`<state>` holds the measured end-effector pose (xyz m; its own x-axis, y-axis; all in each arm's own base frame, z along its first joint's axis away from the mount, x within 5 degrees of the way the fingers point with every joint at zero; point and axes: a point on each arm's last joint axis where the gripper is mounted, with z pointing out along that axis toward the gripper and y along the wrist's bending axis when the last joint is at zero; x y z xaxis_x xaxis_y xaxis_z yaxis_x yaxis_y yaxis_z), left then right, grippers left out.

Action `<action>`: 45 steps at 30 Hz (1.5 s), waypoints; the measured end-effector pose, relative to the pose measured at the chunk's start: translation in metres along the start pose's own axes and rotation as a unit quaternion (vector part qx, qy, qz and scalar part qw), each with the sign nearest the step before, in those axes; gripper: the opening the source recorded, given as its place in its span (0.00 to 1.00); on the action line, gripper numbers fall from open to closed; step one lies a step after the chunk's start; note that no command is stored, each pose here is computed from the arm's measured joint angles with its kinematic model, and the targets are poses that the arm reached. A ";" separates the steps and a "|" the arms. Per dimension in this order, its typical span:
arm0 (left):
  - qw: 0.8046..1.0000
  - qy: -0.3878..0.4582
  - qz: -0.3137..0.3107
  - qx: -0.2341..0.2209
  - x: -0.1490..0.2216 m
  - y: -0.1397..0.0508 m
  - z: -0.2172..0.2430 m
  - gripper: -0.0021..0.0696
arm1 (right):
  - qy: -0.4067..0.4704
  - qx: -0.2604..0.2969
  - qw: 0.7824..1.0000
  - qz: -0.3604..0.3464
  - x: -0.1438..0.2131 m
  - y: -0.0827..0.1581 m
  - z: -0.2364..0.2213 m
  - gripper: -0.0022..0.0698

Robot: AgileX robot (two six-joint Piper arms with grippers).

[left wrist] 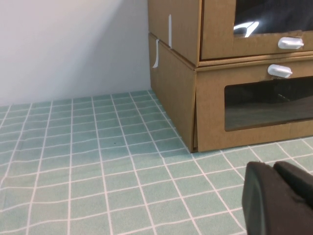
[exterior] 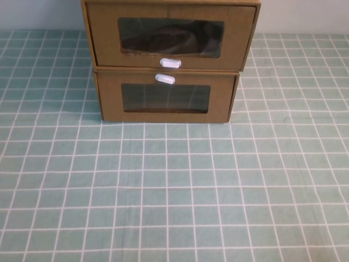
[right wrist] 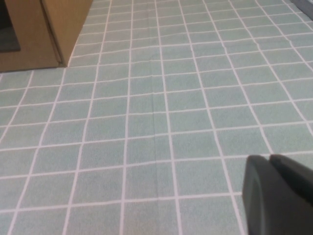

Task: Close the shoe box

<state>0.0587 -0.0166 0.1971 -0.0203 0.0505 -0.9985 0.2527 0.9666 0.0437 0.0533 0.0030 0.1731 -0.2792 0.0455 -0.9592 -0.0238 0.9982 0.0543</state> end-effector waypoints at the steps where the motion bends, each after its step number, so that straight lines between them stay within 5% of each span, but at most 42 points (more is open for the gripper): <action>1: 1.000 0.000 0.001 0.000 0.000 0.000 0.000 0.02 | 0.000 0.000 1.000 0.000 0.000 0.000 0.000 0.01; 6: 0.999 -0.009 0.040 -0.019 -0.002 0.003 0.000 0.02 | 0.000 0.000 1.000 0.000 0.000 0.000 0.000 0.01; 14: 0.997 0.023 0.011 -0.079 0.006 0.010 -0.005 0.02 | 0.000 0.000 1.000 0.000 0.000 0.000 0.000 0.01; 21: 0.988 0.130 0.002 -0.078 0.025 0.009 -0.008 0.02 | 0.001 0.000 1.000 0.000 0.000 0.000 0.000 0.01; 45: 0.988 0.134 0.002 -0.078 0.026 0.009 -0.008 0.02 | 0.001 0.000 1.000 0.000 0.000 0.000 0.000 0.01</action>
<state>0.0527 -0.0043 0.1721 -0.2796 0.0986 -0.9551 0.1019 0.9921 0.0726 0.0532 0.0030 0.1730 -0.2807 0.0455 -0.9587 -0.0239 0.9982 0.0543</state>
